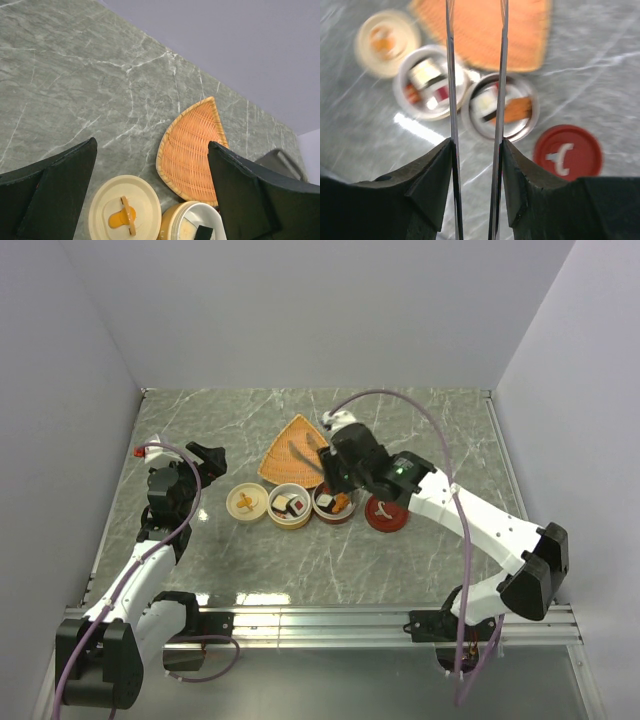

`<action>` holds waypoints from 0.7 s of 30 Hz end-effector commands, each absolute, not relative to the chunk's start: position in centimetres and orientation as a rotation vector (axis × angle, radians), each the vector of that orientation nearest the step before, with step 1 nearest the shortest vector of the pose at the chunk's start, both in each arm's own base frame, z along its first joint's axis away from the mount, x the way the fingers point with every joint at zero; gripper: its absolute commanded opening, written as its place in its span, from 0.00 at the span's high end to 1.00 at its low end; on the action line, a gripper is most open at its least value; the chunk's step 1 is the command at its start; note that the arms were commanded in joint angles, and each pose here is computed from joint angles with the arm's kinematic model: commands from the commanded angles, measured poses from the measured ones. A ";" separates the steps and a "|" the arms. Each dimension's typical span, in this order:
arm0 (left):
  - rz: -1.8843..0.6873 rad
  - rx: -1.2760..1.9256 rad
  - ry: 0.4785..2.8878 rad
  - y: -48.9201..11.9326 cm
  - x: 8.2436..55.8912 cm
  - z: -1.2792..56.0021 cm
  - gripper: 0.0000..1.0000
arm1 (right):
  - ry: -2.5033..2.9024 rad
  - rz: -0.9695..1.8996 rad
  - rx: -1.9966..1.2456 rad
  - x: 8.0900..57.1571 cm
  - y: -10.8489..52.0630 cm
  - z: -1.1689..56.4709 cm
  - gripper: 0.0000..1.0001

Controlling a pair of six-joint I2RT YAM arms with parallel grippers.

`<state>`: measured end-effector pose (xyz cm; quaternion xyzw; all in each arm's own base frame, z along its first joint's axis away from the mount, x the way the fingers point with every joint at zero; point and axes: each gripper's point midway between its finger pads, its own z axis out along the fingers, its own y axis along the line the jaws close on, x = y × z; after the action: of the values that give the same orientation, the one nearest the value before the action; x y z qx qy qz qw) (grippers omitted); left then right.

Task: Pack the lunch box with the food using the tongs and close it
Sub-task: Put down the clamp

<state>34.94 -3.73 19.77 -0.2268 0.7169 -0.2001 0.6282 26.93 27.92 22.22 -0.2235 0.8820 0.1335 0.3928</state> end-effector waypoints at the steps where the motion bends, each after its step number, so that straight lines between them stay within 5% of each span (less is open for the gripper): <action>1: -0.473 -0.501 1.575 -3.8 35.2 22.2 0.01 | 2.155 0.317 -0.385 30.6 25.1 24.2 0.51; 21: -0.472 -0.505 1.589 -3.8 35.4 21.7 0.00 | 2.367 0.014 -0.147 38.4 18.4 14.1 0.51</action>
<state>34.95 -3.73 19.75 -0.2270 0.7171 -0.2002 0.6278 36.91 19.02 13.14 -0.0833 0.9332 0.0077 0.3494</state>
